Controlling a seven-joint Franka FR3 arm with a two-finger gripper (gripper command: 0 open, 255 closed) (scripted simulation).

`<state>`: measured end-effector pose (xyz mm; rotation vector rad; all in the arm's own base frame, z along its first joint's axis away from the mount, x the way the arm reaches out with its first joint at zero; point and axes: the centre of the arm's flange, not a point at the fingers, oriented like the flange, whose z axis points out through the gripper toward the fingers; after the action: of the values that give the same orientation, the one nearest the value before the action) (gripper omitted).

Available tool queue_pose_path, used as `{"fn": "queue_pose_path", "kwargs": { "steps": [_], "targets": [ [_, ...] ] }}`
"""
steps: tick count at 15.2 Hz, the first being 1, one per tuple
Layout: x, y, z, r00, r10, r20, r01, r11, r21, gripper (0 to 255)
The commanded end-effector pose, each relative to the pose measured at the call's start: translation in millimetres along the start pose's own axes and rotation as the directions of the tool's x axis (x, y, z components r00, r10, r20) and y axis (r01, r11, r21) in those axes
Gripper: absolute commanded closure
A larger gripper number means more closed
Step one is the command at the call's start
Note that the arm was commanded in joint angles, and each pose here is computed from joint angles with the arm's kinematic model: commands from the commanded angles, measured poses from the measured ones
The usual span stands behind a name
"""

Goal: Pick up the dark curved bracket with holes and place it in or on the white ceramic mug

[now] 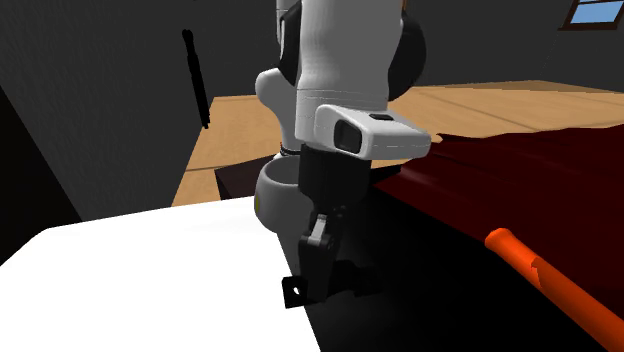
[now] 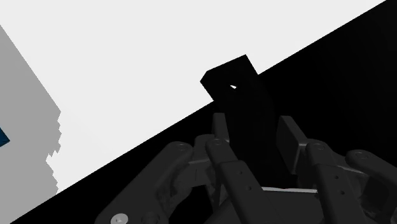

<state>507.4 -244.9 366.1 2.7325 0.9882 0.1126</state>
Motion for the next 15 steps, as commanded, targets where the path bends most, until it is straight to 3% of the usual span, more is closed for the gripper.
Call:
{"fn": "queue_pose_path", "kwargs": {
  "steps": [1, 15],
  "targets": [
    [0.6, 3.5, -10.4, 1.0, 0.0, 0.0, 0.0, 1.0, 0.0, 255],
    [0.1, 21.5, -82.0, 1.0, 0.0, 0.0, 0.0, 1.0, 0.0, 255]
  ]
}}
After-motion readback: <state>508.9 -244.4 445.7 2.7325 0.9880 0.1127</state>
